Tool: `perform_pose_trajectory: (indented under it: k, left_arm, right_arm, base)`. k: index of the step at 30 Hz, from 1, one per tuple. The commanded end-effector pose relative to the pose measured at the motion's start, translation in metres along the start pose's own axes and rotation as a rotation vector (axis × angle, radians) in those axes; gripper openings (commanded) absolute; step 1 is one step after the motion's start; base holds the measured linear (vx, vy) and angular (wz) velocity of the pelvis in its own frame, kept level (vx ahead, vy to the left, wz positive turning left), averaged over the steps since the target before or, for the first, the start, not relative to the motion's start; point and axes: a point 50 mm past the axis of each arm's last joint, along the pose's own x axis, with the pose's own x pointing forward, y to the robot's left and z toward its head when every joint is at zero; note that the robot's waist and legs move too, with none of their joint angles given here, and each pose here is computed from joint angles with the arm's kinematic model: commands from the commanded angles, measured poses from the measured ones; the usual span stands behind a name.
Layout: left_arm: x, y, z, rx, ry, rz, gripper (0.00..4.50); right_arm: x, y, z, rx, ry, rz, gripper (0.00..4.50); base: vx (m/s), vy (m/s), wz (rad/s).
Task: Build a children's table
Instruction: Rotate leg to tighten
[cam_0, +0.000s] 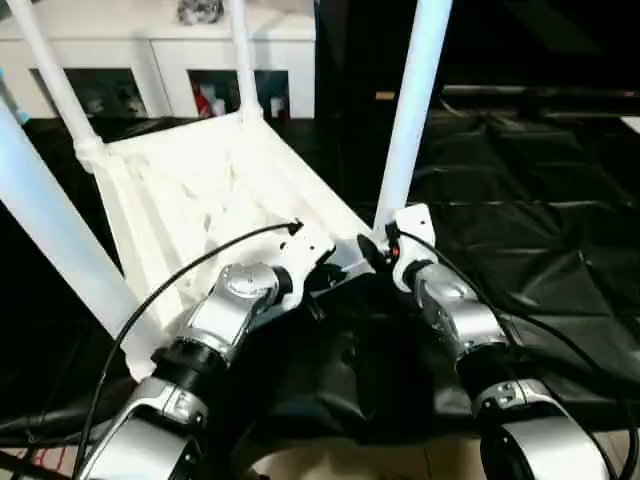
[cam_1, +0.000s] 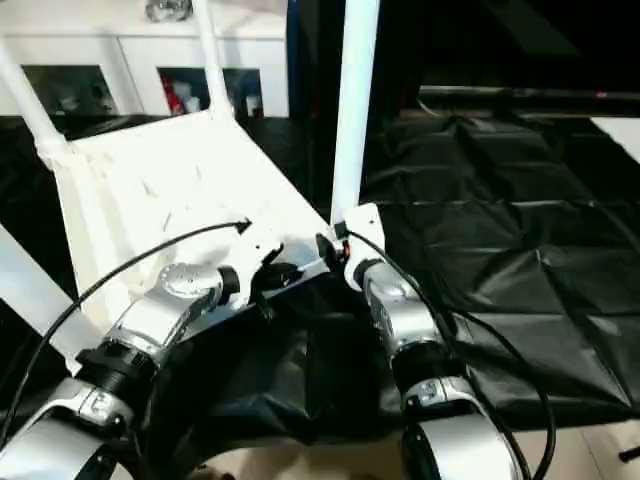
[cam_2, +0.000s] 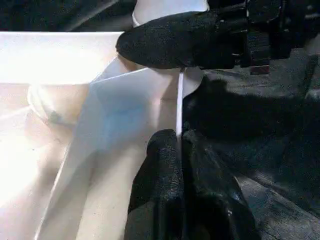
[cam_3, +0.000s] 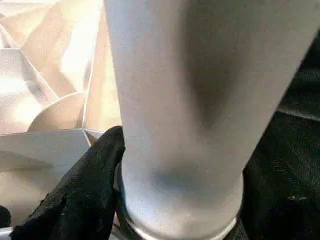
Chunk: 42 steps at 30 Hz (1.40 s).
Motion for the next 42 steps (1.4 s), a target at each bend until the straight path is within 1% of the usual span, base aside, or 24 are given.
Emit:
perform_pose_trajectory:
  k: [1, 2, 4, 5, 6, 7, 8, 9, 10, 11, 12, 15, 17, 18, 21, 22, 24, 25, 29, 31, 34, 35, 41, 42]
  left_arm:
    - [0.002, -0.001, 0.013, 0.032, -0.081, -0.017, 0.00]
    - [0.000, 0.000, 0.012, 0.036, -0.081, -0.028, 0.00]
    - [-0.006, 0.001, 0.009, 0.045, -0.086, -0.068, 0.00]
    - [-0.012, 0.002, 0.007, 0.052, -0.091, -0.101, 0.00]
    - [-0.014, 0.002, 0.006, 0.058, -0.096, -0.119, 0.00]
    - [-0.019, 0.002, 0.005, 0.071, -0.106, -0.155, 0.00]
    - [-0.020, 0.002, 0.005, 0.075, -0.108, -0.163, 0.00]
    - [-0.027, 0.003, 0.001, 0.106, -0.101, -0.198, 0.00]
    - [-0.028, 0.003, 0.000, 0.110, -0.098, -0.203, 0.00]
    - [-0.034, 0.004, -0.004, 0.130, -0.079, -0.236, 0.00]
    - [-0.034, 0.004, -0.005, 0.131, -0.076, -0.240, 0.00]
    - [-0.042, 0.005, -0.006, 0.123, -0.081, -0.302, 0.00]
    - [-0.046, 0.004, -0.007, 0.128, -0.080, -0.333, 0.00]
    - [-0.051, 0.004, -0.011, 0.139, -0.052, -0.384, 0.00]
    - [-0.057, 0.003, -0.016, 0.149, -0.015, -0.439, 0.00]
    - [-0.058, 0.003, -0.017, 0.150, -0.008, -0.450, 0.00]
    - [-0.060, 0.003, -0.020, 0.154, 0.016, -0.473, 0.00]
    - [-0.061, 0.003, -0.020, 0.156, 0.017, -0.474, 0.00]
    - [-0.062, 0.003, -0.021, 0.157, 0.021, -0.481, 0.00]
    - [-0.063, 0.003, -0.023, 0.155, 0.030, -0.487, 0.00]
    - [-0.064, 0.004, -0.025, 0.155, 0.039, -0.492, 0.00]
    - [-0.064, 0.004, -0.025, 0.155, 0.040, -0.492, 0.00]
    - [-0.063, 0.004, -0.024, 0.146, 0.022, -0.473, 0.00]
    - [-0.060, 0.006, -0.021, 0.138, 0.000, -0.436, 0.00]
  right_arm:
    - [0.006, 0.039, 0.004, 0.006, -0.042, 0.235, 3.31]
    - [0.005, 0.037, 0.005, 0.010, -0.050, 0.248, 3.45]
    - [0.003, 0.033, 0.009, 0.001, -0.062, 0.287, 3.51]
    - [0.000, 0.029, 0.011, -0.029, -0.062, 0.332, 3.81]
    - [-0.002, 0.028, 0.011, -0.048, -0.061, 0.352, 3.90]
    - [-0.005, 0.024, 0.012, -0.085, -0.052, 0.391, 3.92]
    - [-0.005, 0.023, 0.012, -0.095, -0.050, 0.400, 3.92]
    - [-0.011, 0.017, 0.012, -0.165, -0.029, 0.452, 4.09]
    - [-0.011, 0.016, 0.011, -0.172, -0.025, 0.461, 4.09]
    - [-0.018, 0.012, 0.010, -0.210, 0.003, 0.531, 4.09]
    - [-0.019, 0.011, 0.010, -0.213, 0.006, 0.542, 4.09]
    - [-0.031, 0.006, 0.011, -0.220, 0.029, 0.666, 4.09]
    - [-0.035, 0.004, 0.012, -0.227, 0.038, 0.701, 4.09]
    - [-0.043, 0.001, 0.011, -0.238, 0.069, 0.778, 4.09]
    - [-0.049, -0.002, 0.010, -0.249, 0.103, 0.838, 4.09]
    - [-0.050, -0.003, 0.010, -0.248, 0.109, 0.850, 3.93]
    - [-0.054, -0.004, 0.010, -0.248, 0.125, 0.883, 3.93]
    - [-0.055, -0.004, 0.010, -0.246, 0.127, 0.886, 3.65]
    - [-0.057, -0.005, 0.011, -0.235, 0.138, 0.903, 3.56]
    - [-0.058, -0.004, 0.010, -0.233, 0.146, 0.916, 3.25]
    - [-0.060, -0.004, 0.010, -0.230, 0.151, 0.925, 3.11]
    - [-0.060, -0.003, 0.010, -0.229, 0.151, 0.926, 2.88]
    - [-0.060, 0.003, 0.005, -0.197, 0.146, 0.930, 2.71]
    - [-0.057, 0.006, 0.004, -0.176, 0.128, 0.894, 2.70]
  base:
    - [0.000, 0.000, 0.00]
    - [0.000, 0.000, 0.00]
    - [0.000, 0.000, 0.00]
    - [0.000, 0.000, 0.00]
    - [0.000, 0.000, 0.00]
    - [0.000, 0.000, 0.00]
    - [0.000, 0.000, 0.00]
    - [0.000, 0.000, 0.00]
    - [0.000, 0.000, 0.00]
    - [0.000, 0.000, 0.00]
    - [0.000, 0.000, 0.00]
    - [0.000, 0.000, 0.00]
    - [0.000, 0.000, 0.00]
    - [0.000, 0.000, 0.00]
    - [0.000, 0.000, 0.00]
    - [0.000, 0.000, 0.00]
    - [0.000, 0.000, 0.00]
    - [0.000, 0.000, 0.00]
    - [0.000, 0.000, 0.00]
    - [0.000, 0.000, 0.00]
    - [0.000, 0.000, 0.00]
    - [0.000, 0.000, 0.00]
    - [0.000, 0.000, 0.00]
    - [0.000, 0.000, 0.00]
